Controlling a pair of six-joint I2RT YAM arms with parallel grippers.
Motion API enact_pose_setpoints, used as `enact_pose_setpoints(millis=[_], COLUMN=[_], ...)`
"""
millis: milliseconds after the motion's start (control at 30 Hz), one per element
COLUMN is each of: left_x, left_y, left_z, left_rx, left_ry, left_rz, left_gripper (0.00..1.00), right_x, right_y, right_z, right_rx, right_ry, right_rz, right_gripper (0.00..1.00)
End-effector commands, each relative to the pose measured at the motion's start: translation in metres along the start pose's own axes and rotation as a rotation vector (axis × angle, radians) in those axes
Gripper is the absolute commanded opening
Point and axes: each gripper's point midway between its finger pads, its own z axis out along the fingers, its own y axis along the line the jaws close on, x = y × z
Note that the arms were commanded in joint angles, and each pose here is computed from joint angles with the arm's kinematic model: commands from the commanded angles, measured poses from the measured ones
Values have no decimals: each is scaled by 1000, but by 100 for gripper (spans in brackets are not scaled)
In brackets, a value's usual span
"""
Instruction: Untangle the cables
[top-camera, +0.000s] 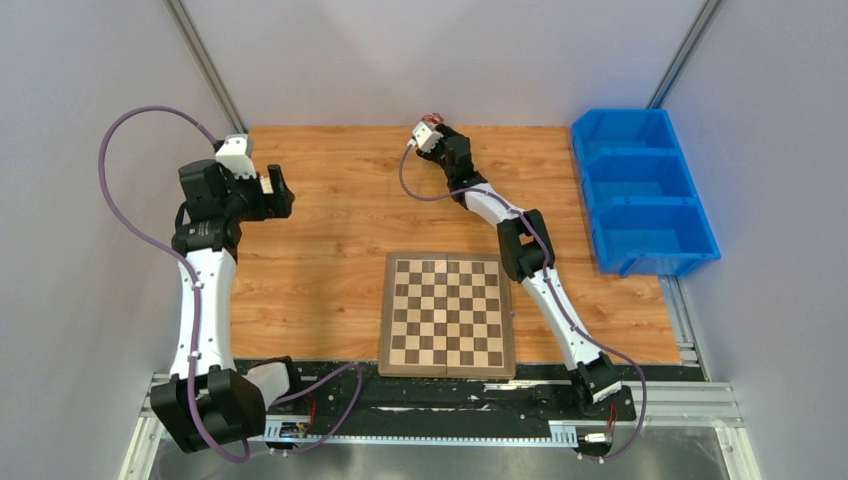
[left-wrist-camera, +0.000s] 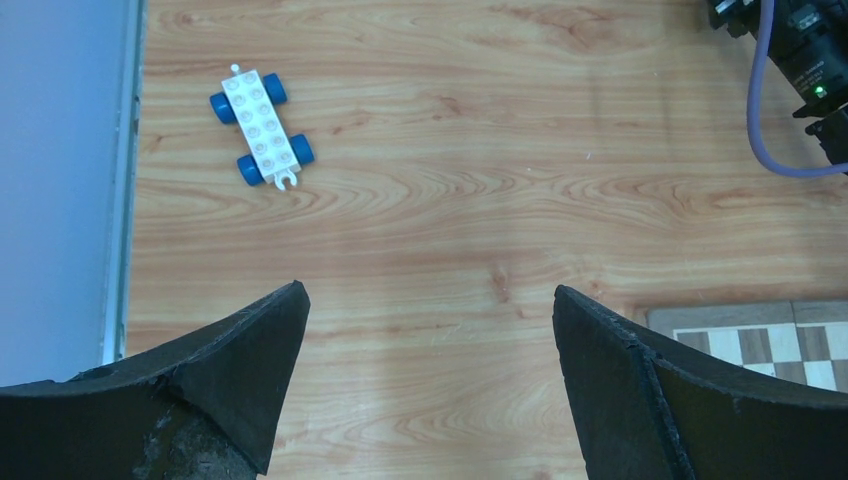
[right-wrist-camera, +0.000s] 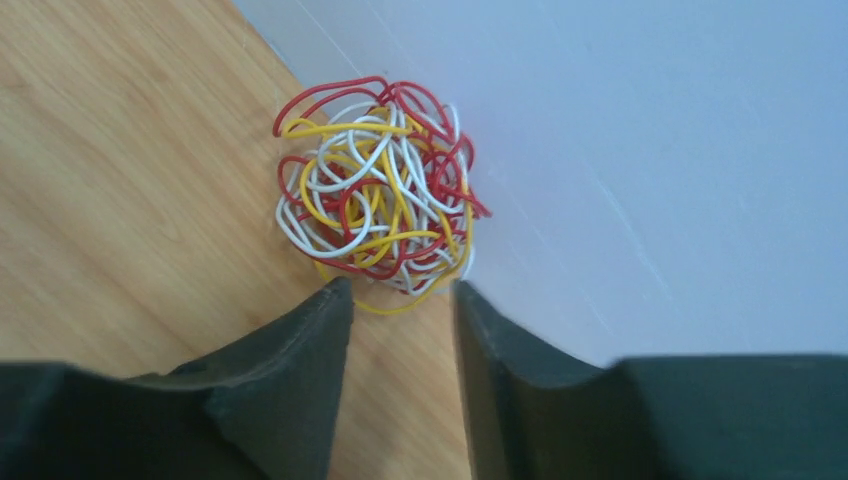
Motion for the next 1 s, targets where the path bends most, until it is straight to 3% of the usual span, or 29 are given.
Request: enact_pose_setpoints(millis=[0, 67, 100, 233, 433, 567, 733, 767, 833, 967], left_x=[-26, -28, -28, -33, -35, -34, -32, -34, -36, -39], left_y=[8, 12, 12, -1, -38, -50, -80, -85, -106, -149], left_z=[-4, -1, 1, 2, 4, 10, 36, 49, 75, 145], left_rx=[-33, -44, -43, 42, 257, 332, 423, 436, 474, 535], left_ry=[-19, -2, 0, -3, -40, -66, -51, -56, -36, 29], left_rz=[64, 67, 66, 80, 83, 53, -34, -36, -51, -174], left_gripper=[100, 100, 100, 100, 100, 100, 100, 100, 100, 100], right_x=[-23, -33, -43, -91, -179, -183, -174, -173, -171, -159], right_y=[-19, -27, -30, -62, -103, -99, -99, -100, -100, -108], right_z=[5, 3, 1, -22, -98, -135, -160, -167, -181, -210], right_rx=[49, 50, 27, -61, -310, -461, -511, -521, -553, -564], right_ry=[-110, -115, -134, -186, -279, -198, -85, -61, -15, 63], right_rz=[-40, -17, 3, 112, 242, 341, 517, 562, 651, 752], right_gripper=[26, 2, 0, 0, 0, 0, 0, 4, 29, 63])
